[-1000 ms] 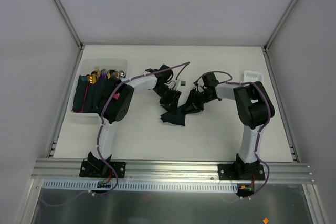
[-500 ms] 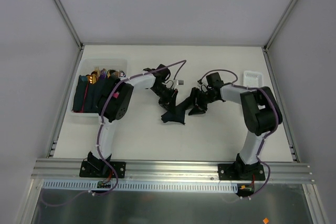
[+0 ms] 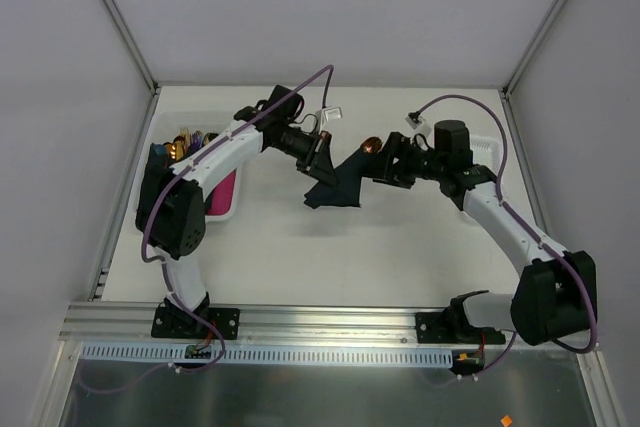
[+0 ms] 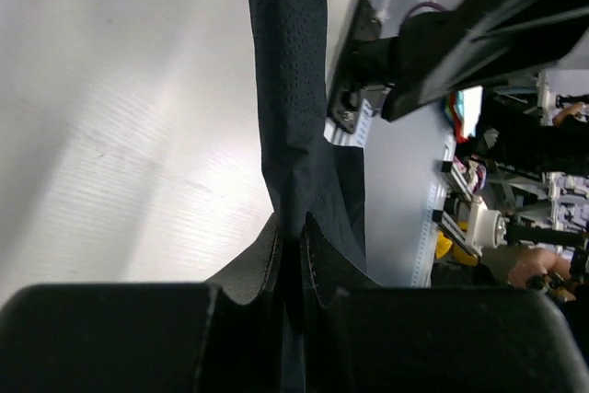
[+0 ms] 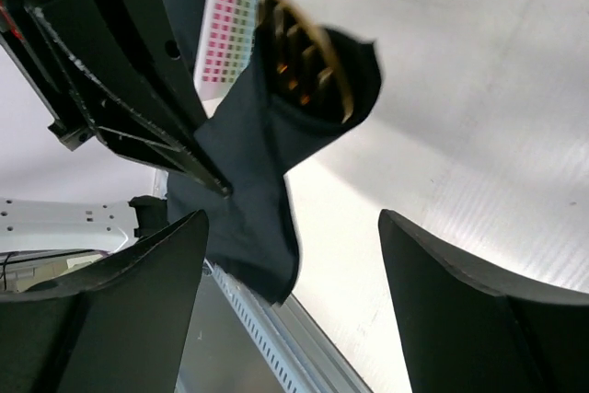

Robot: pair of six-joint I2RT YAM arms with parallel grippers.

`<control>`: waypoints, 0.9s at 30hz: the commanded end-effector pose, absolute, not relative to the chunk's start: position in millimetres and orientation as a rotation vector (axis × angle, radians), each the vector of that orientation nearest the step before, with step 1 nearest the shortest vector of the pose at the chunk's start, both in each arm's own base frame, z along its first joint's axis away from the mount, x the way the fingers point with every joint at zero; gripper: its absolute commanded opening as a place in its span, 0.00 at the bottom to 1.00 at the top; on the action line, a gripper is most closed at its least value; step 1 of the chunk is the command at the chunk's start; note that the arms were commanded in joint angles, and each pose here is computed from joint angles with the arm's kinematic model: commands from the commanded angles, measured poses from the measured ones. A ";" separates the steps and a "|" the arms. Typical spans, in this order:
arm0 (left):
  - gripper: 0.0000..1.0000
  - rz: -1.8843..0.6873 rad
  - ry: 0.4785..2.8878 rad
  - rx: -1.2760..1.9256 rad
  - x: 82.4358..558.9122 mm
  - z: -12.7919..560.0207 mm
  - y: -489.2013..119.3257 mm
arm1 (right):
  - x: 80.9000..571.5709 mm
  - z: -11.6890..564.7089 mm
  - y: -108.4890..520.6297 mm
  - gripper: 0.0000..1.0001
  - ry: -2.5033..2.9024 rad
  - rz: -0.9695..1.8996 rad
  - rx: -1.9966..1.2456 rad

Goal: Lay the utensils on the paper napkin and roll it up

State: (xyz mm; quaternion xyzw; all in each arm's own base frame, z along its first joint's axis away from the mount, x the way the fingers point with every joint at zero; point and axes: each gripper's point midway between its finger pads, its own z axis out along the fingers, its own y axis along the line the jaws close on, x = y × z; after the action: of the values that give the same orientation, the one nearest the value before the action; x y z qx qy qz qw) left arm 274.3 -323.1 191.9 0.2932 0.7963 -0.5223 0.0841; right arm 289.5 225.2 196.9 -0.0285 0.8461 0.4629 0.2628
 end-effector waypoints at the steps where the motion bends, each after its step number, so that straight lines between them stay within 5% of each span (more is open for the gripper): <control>1: 0.00 -1.749 2.220 0.936 248.4 246.8 -326.8 | 285.7 231.4 230.7 0.79 2.150 1.326 -0.133; 9: 0.00 -1.828 2.157 0.970 220.4 276.3 -323.0 | 275.4 289.7 230.8 0.82 1.952 1.357 -0.210; 19: 0.00 -1.902 2.127 1.002 204.2 287.8 -322.6 | 261.9 292.3 255.3 0.80 1.957 1.424 -0.265; 27: 0.00 -1.929 2.124 1.003 201.6 288.0 -321.4 | 256.7 294.2 267.9 0.62 1.933 1.466 -0.278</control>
State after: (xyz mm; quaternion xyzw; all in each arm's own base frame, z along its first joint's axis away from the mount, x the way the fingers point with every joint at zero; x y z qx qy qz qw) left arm 218.3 -324.5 262.0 0.3040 0.7309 -0.6095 0.0430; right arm 253.5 263.5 271.5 -0.0942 0.7701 0.5481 0.3124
